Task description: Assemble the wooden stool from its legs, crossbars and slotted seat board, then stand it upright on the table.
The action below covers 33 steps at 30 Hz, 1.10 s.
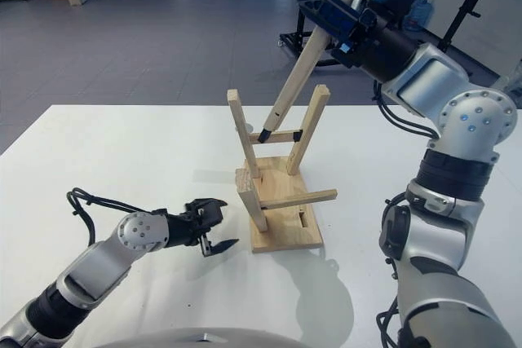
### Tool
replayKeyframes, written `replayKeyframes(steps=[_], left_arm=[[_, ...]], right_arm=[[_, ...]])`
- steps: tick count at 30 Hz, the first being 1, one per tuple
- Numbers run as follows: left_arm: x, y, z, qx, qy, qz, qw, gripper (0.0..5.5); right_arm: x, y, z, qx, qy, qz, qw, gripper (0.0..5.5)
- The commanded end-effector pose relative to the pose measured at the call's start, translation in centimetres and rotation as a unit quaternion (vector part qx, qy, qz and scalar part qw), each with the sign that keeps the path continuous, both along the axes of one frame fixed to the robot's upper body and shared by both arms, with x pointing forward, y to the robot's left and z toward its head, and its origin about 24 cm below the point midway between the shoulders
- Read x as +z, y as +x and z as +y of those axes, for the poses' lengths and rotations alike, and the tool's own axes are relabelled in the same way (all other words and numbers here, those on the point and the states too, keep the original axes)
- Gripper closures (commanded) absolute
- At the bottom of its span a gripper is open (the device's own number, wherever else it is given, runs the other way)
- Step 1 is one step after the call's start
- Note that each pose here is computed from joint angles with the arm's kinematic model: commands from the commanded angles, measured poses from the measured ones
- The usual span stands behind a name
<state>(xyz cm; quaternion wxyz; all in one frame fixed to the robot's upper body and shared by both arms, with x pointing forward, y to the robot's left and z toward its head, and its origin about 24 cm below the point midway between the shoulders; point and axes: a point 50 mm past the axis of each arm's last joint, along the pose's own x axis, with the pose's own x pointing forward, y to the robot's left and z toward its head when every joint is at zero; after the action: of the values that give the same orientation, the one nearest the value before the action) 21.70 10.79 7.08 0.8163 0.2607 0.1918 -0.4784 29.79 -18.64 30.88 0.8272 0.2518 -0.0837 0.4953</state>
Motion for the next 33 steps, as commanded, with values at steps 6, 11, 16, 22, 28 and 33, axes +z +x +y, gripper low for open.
replayKeyframes(steps=[6,11,16,22,28,33], left_arm=[[2.1,-1.9,-0.5,-0.075,-0.100,0.063,0.990,1.04],[2.6,-1.8,-2.4,-0.099,-0.111,0.054,0.987,1.04],[0.9,-0.8,-4.5,-0.082,-0.063,0.025,0.994,1.04],[0.1,-1.3,-6.9,-0.097,-0.054,0.034,0.993,1.04],[-2.1,-0.8,-6.6,-0.086,0.030,-0.001,0.996,1.04],[-1.8,0.1,-4.6,-0.049,0.042,-0.018,0.998,1.04]], right_arm=[[0.0,-0.1,0.1,0.001,0.004,-0.002,1.000,3.48],[0.0,-0.3,0.2,0.001,0.007,-0.004,1.000,3.48],[0.0,-0.3,0.3,0.002,0.009,-0.005,1.000,3.48],[0.0,0.0,0.6,0.008,0.009,-0.002,1.000,3.48],[-0.1,0.0,0.6,0.009,0.008,0.002,1.000,3.48],[0.0,0.0,0.5,0.005,0.011,0.000,1.000,3.48]])
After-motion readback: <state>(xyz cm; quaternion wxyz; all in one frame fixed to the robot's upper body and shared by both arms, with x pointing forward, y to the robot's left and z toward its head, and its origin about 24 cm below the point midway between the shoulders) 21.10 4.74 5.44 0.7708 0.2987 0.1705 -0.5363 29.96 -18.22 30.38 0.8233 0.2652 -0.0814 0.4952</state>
